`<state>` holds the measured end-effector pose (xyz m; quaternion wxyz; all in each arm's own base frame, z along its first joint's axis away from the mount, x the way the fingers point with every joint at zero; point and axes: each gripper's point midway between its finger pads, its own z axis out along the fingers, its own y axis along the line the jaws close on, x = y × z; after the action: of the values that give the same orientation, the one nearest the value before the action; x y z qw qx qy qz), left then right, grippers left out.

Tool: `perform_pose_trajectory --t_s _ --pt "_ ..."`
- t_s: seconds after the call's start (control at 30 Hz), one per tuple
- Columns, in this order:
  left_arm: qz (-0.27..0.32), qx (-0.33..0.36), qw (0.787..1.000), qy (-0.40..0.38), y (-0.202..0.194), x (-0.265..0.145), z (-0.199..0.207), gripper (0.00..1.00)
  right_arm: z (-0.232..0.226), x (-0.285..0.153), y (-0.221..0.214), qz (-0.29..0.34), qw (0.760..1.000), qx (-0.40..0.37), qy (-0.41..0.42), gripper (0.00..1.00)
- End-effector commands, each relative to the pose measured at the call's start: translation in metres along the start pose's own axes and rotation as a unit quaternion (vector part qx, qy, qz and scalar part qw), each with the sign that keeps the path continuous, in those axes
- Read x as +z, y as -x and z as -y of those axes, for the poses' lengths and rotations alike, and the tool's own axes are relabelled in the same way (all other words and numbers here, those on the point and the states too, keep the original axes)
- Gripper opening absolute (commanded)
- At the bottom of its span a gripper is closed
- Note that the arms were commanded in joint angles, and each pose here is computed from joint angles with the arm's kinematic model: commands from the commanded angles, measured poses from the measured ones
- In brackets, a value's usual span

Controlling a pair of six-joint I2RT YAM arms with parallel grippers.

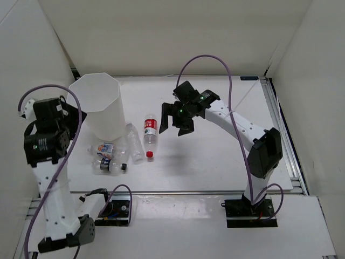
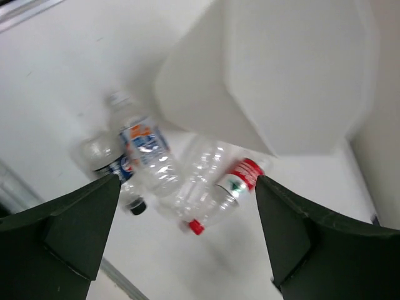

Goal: Put the plastic bottles in the bin

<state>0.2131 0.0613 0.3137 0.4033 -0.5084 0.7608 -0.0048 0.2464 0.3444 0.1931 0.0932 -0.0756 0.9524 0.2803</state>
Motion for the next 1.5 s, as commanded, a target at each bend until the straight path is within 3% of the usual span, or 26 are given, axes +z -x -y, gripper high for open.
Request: perform_pose_trajectory --t_s 0.0,0.13,0.33,0.6,0.77,0.83,0.93,1.03,1.23,1.33,1.4,1.47 --pt "0.002 0.086 0.992 -0.091 0.0 -0.043 0.017 1.0 -0.018 0.004 0.024 0.039 0.998 -0.045 0.034 1.0" --pt "-0.016 0.13 0.978 -0.161 -0.017 -0.052 0.035 1.0 -0.014 0.035 0.045 0.043 0.997 -0.058 0.034 1.0" --pt "-0.021 0.106 0.983 -0.147 -0.024 -0.05 0.023 1.0 -0.014 0.085 0.069 0.025 0.996 -0.076 0.029 1.0" --pt "0.058 0.118 0.971 -0.197 -0.004 -0.087 0.013 1.0 -0.001 0.144 0.072 -0.014 0.998 -0.055 0.026 1.0" --pt "0.062 0.124 0.972 -0.191 -0.008 -0.091 0.0 1.0 0.0 0.168 0.067 -0.041 0.997 -0.046 0.044 1.0" --pt "0.045 0.138 0.973 -0.179 -0.013 -0.089 -0.004 1.0 -0.001 0.173 0.064 -0.051 0.996 -0.045 0.054 0.94" --pt "0.034 0.148 0.975 -0.16 -0.017 -0.084 -0.011 1.0 0.003 0.178 0.057 -0.065 0.995 -0.046 0.058 0.66" --pt "0.045 0.145 0.976 -0.155 -0.013 -0.085 -0.014 1.0 -0.008 0.153 0.054 -0.06 0.994 -0.05 0.07 0.53" --pt "0.051 0.131 0.977 -0.161 -0.013 -0.09 -0.016 1.0 -0.092 0.031 0.103 0.077 0.979 -0.03 0.186 0.35" --pt "0.028 0.137 0.976 -0.165 -0.023 -0.089 -0.017 1.0 -0.143 -0.023 0.139 0.17 0.947 -0.035 0.272 0.3" --pt "0.015 0.141 0.975 -0.173 -0.026 -0.092 -0.014 1.0 -0.189 -0.06 0.156 0.225 0.91 -0.049 0.345 0.27" --pt "0.009 0.149 0.972 -0.182 -0.026 -0.097 -0.012 1.0 -0.21 -0.063 0.173 0.262 0.889 -0.062 0.372 0.27"
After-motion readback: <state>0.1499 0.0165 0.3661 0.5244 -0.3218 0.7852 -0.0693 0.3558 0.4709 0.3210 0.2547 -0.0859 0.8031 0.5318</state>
